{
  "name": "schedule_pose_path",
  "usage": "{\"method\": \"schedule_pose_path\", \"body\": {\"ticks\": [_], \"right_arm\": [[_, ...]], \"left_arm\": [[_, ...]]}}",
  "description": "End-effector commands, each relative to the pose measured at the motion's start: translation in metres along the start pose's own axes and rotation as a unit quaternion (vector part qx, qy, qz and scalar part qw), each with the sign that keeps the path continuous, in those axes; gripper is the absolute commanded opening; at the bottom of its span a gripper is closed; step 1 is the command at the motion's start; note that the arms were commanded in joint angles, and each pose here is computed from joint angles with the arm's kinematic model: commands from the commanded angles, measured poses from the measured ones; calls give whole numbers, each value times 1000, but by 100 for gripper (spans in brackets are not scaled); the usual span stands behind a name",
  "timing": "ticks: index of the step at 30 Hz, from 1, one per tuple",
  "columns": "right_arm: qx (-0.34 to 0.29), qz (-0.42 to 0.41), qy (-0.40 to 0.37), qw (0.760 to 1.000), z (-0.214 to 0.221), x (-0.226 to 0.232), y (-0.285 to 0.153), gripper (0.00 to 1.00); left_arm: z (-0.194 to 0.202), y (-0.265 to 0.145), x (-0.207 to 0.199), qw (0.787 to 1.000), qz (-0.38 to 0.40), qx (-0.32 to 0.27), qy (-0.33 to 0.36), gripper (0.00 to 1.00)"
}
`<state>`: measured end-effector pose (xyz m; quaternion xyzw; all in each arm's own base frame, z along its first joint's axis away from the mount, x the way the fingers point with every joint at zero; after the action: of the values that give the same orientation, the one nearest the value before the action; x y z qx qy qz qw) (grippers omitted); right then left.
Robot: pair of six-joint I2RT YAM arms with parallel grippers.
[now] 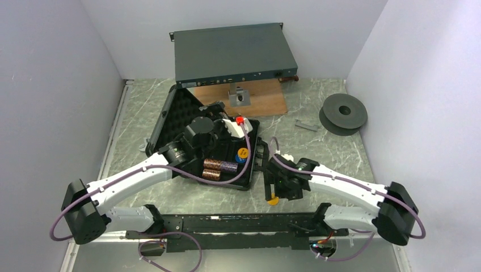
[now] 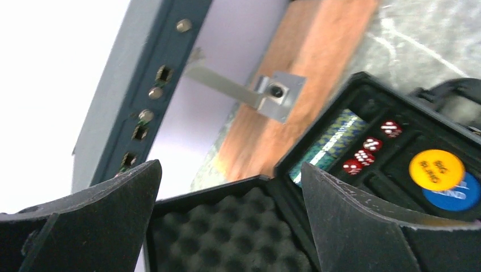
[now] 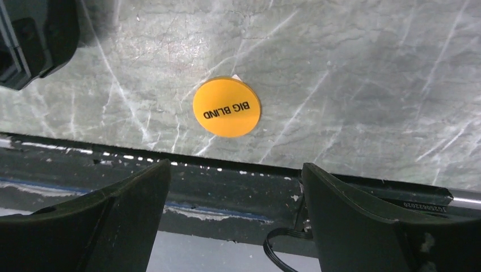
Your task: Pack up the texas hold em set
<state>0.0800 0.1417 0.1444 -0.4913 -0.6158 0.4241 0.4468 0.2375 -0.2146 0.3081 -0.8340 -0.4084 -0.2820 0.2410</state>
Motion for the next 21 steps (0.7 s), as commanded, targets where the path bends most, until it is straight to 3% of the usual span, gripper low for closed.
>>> {"method": "schedule_pose_path", "body": {"ticks": [1,9,21], "right_arm": [[-18,11,10,1000,-7,13,16,87],[-9,38,-3,999,-5,14,38,79],[-14,49,-10,999,-8,15,50,72]], "left_arm": [[-5,-7,38,989,-131,6,-72,100],[8,-27,77,966,-182,-23,-181,100],[19,-32,89,957,-214,-21,-195,100]]}}
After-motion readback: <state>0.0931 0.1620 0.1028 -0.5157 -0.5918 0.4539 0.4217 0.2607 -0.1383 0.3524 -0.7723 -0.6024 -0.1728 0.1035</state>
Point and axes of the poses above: each gripper's point midway between its finger pads, its own y axis out along the fingers, its own x axis along the line the jaws close on, z = x × y, the point moved 9 cm from there along -y, back along the fingers, and after that the axes turned 5 degrees about -y, right-handed, at the moved point
